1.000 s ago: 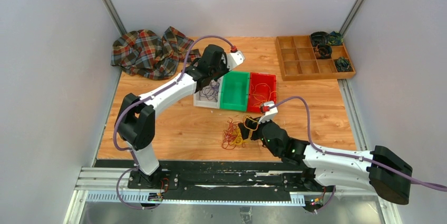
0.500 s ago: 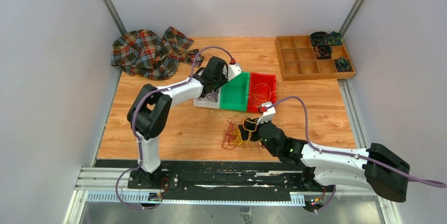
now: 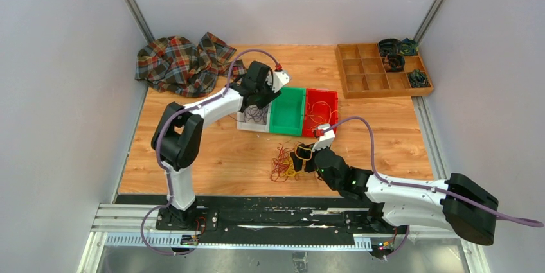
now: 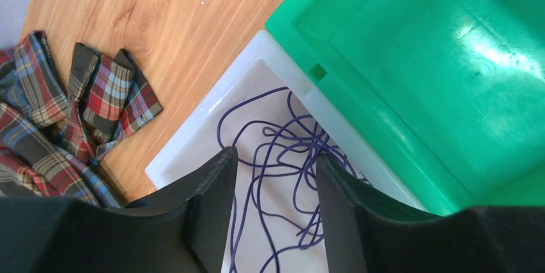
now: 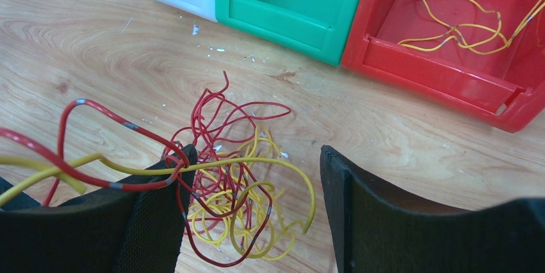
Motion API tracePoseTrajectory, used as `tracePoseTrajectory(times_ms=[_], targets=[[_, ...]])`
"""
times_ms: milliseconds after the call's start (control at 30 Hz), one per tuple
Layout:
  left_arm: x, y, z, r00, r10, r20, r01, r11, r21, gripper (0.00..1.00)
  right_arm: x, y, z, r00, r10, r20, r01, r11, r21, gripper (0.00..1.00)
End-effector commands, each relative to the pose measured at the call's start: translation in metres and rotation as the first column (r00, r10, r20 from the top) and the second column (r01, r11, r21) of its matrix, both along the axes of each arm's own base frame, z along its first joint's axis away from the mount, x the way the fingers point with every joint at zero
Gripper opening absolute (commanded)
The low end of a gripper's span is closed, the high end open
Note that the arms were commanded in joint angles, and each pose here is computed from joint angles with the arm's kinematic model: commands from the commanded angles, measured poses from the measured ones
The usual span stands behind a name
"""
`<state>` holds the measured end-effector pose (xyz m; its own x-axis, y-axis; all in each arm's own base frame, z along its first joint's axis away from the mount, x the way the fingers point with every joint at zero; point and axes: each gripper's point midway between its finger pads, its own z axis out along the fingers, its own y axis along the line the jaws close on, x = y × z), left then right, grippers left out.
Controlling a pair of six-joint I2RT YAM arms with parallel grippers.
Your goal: Untangle the cables
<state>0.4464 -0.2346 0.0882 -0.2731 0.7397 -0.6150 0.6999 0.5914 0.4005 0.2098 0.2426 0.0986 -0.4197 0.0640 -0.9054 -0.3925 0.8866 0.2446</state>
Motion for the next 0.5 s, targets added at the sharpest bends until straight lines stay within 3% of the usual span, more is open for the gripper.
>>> tracePoseTrajectory(times_ms=[0, 300, 467], targets=[[-0.007, 0.001, 0.042, 1.0, -0.021, -0.019, 0.019, 0.998, -0.061, 0.55, 0.011, -0.003, 0.012, 0.998, -0.056, 0.014, 0.055, 0.998, 0.036, 0.7], [-0.023, 0.019, 0.096, 0.997, -0.06, -0.04, 0.056, 0.995, -0.084, 0.68, 0.01, -0.001, 0.011, 0.999, -0.043, 0.014, 0.042, 0.998, 0.04, 0.7], [-0.031, 0.053, 0.113, 0.999, -0.008, -0.047, 0.002, 0.993, -0.115, 0.71, 0.009, -0.001, 0.012, 0.999, -0.037, 0.014, 0.036, 0.998, 0.045, 0.69]])
